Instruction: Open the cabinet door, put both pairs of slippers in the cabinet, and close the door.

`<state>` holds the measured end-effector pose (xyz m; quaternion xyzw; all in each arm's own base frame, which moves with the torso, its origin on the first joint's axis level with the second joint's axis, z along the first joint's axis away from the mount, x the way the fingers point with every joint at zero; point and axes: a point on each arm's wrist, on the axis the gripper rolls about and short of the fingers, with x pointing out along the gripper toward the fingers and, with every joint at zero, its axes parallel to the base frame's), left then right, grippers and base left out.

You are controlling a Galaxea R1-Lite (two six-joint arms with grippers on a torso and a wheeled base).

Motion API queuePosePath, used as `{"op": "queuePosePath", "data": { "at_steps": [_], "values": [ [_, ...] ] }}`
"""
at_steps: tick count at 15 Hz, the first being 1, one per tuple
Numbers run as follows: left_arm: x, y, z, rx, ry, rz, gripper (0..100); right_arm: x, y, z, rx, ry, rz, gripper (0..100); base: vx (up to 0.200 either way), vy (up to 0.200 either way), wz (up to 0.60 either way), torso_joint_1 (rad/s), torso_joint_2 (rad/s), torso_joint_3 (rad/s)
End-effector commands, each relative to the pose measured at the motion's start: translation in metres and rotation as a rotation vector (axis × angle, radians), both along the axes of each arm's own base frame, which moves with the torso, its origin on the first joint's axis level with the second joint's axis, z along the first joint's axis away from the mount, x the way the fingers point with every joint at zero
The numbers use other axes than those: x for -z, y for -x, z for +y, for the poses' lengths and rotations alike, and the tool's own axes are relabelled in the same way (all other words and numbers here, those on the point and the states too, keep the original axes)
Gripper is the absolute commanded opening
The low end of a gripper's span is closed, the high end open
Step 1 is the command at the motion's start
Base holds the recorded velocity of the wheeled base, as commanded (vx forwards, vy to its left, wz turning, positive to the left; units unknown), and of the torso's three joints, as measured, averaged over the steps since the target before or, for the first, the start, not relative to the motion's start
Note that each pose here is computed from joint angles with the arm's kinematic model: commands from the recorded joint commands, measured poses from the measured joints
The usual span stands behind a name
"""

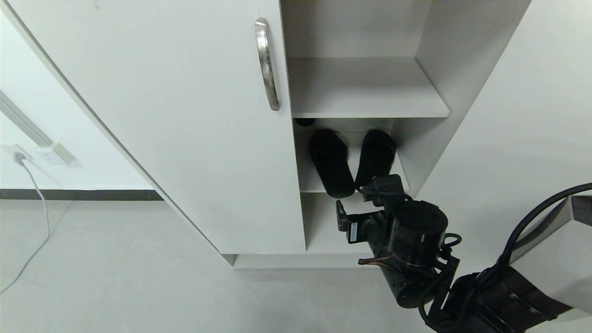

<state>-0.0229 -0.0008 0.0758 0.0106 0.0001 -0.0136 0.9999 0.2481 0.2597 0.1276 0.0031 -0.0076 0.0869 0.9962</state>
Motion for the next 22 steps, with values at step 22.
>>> {"op": "queuePosePath", "data": {
  "at_steps": [22],
  "values": [
    [0.0, 0.0, 0.0, 0.002, -0.009, -0.001, 0, 0.0095, 0.0041, -0.0041, -0.002, 0.031, 0.027, 100, 0.0, 0.0, 0.0, 0.001, 0.0, 0.121]
  ]
}}
